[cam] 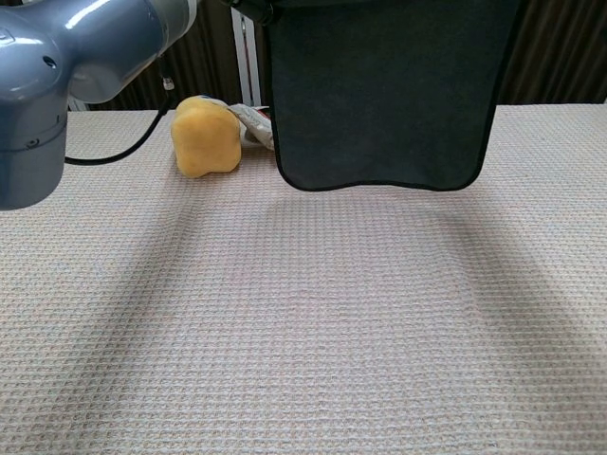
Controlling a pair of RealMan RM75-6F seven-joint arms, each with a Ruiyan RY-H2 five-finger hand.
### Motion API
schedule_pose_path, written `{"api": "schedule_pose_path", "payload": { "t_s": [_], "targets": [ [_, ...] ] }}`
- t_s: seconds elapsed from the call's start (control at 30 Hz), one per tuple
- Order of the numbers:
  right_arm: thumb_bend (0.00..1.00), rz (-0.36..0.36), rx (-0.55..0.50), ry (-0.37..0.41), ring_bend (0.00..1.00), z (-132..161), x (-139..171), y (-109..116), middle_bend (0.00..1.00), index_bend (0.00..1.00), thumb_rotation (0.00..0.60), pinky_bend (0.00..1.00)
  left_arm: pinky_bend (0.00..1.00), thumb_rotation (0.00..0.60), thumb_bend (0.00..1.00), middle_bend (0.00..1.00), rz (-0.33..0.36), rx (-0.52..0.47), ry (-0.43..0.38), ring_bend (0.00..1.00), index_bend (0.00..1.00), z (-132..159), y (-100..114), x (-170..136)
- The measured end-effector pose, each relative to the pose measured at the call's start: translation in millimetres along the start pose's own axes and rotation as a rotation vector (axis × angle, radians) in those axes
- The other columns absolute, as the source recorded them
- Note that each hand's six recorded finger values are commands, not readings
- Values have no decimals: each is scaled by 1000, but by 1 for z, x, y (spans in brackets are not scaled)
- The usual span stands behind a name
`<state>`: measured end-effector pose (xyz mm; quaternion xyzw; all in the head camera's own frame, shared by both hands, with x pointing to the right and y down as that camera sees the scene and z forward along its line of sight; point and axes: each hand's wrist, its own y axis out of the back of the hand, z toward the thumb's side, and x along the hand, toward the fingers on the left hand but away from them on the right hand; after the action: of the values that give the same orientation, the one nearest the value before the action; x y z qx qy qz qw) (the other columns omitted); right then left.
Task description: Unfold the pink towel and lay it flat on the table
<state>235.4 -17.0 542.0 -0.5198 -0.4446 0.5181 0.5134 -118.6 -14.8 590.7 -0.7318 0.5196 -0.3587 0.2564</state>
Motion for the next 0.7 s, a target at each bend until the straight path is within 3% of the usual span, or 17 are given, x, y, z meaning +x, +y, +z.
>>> {"api": "schedule_pose_path", "payload": {
  "t_s": [0.7],
  "targets": [
    [666, -29, -4, 2, 132, 1, -30, -12, 322, 725, 600, 136, 0, 600, 516, 72, -14, -6, 9, 0, 730, 1, -20, 24]
  ]
}}
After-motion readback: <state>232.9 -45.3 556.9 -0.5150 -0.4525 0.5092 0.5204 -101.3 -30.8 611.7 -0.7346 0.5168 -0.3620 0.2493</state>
